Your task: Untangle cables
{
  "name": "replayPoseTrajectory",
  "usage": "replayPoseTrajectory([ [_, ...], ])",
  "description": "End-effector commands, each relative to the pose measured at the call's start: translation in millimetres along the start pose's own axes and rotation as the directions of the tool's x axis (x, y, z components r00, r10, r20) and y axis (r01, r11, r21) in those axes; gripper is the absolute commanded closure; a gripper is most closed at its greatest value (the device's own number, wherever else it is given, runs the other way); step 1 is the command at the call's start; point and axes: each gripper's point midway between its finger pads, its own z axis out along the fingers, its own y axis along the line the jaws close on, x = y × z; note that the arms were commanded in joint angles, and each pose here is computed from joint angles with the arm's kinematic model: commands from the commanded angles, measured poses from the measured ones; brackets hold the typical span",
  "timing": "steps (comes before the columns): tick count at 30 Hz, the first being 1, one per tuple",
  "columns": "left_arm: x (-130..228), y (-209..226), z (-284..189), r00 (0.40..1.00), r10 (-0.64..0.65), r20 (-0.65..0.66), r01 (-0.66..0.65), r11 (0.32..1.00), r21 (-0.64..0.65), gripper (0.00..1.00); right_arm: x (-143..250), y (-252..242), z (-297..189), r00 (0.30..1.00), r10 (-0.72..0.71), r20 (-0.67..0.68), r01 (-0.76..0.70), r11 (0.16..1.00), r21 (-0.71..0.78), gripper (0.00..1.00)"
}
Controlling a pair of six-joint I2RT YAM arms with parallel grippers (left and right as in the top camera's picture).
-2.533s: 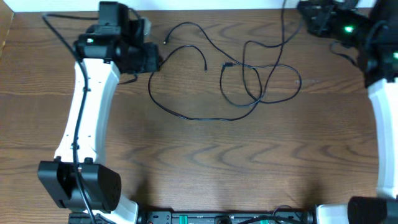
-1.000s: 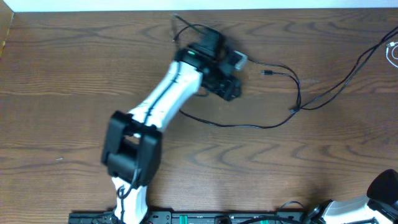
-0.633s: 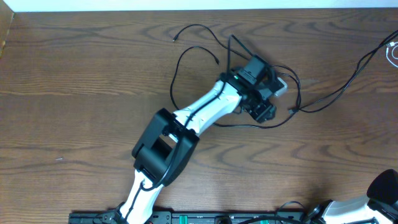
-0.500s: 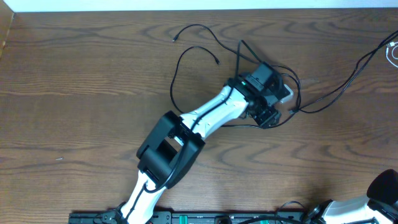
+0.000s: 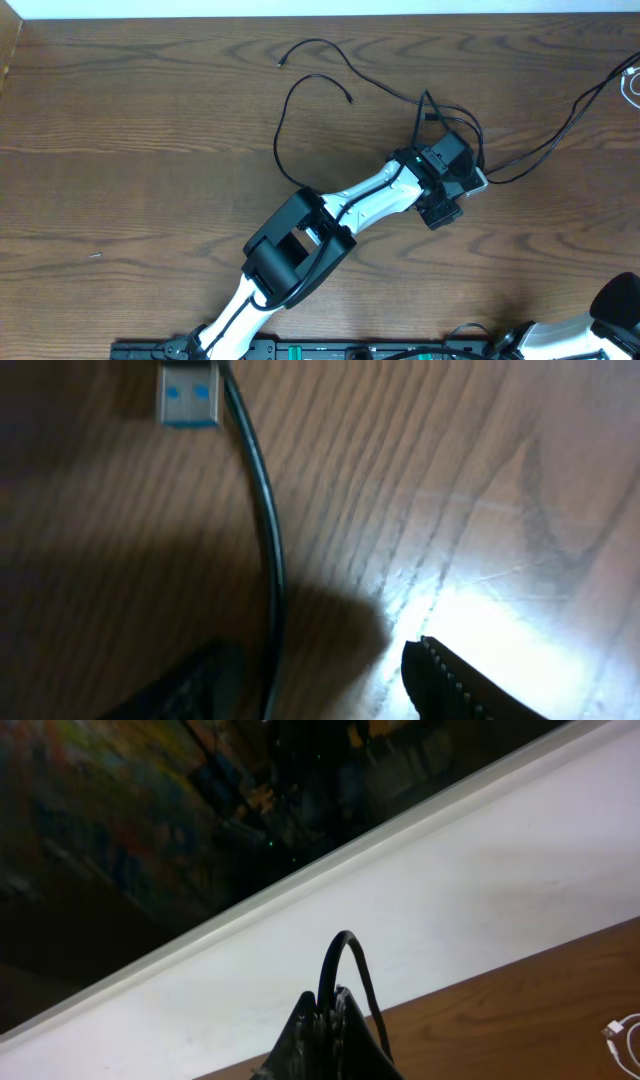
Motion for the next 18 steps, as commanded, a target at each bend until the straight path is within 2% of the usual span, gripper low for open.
replayPoseTrajectory([
  [1,15,5,18,0.999,0.03,-0.043,-0.03,1.0,-0.006,0.42,-2,7,-6,1.0,-0.024,0.007,0.024,1.0,-0.01,0.99],
  [7,21,22,24,0.997,0.026,-0.071,-0.033,0.995,-0.097,0.43,-1,7,-6,1.0,-0.03,0.005,0.03,1.0,-0.01,0.99],
  [11,22,23,24,0.997,0.024,-0.076,-0.032,0.994,-0.101,0.57,-1,7,-6,1.0,-0.03,0.005,0.03,1.0,-0.01,0.99],
  [12,23,24,24,0.997,0.023,-0.079,-0.031,0.994,-0.104,0.64,-1,7,-6,1.0,-0.03,0.005,0.03,0.999,-0.01,0.99],
  [14,26,31,22,0.995,0.017,-0.096,-0.031,0.989,-0.146,0.87,-1,7,-6,1.0,-0.03,0.005,0.03,0.999,-0.01,0.99],
  [15,29,36,21,0.994,0.014,-0.11,-0.034,0.983,-0.18,0.92,-1,7,-6,1.0,-0.03,0.005,0.03,0.999,-0.01,0.99],
  [18,40,60,14,0.986,-0.004,-0.166,-0.047,0.95,-0.308,0.92,-1,7,-6,1.0,-0.03,0.005,0.03,0.999,-0.01,0.99],
])
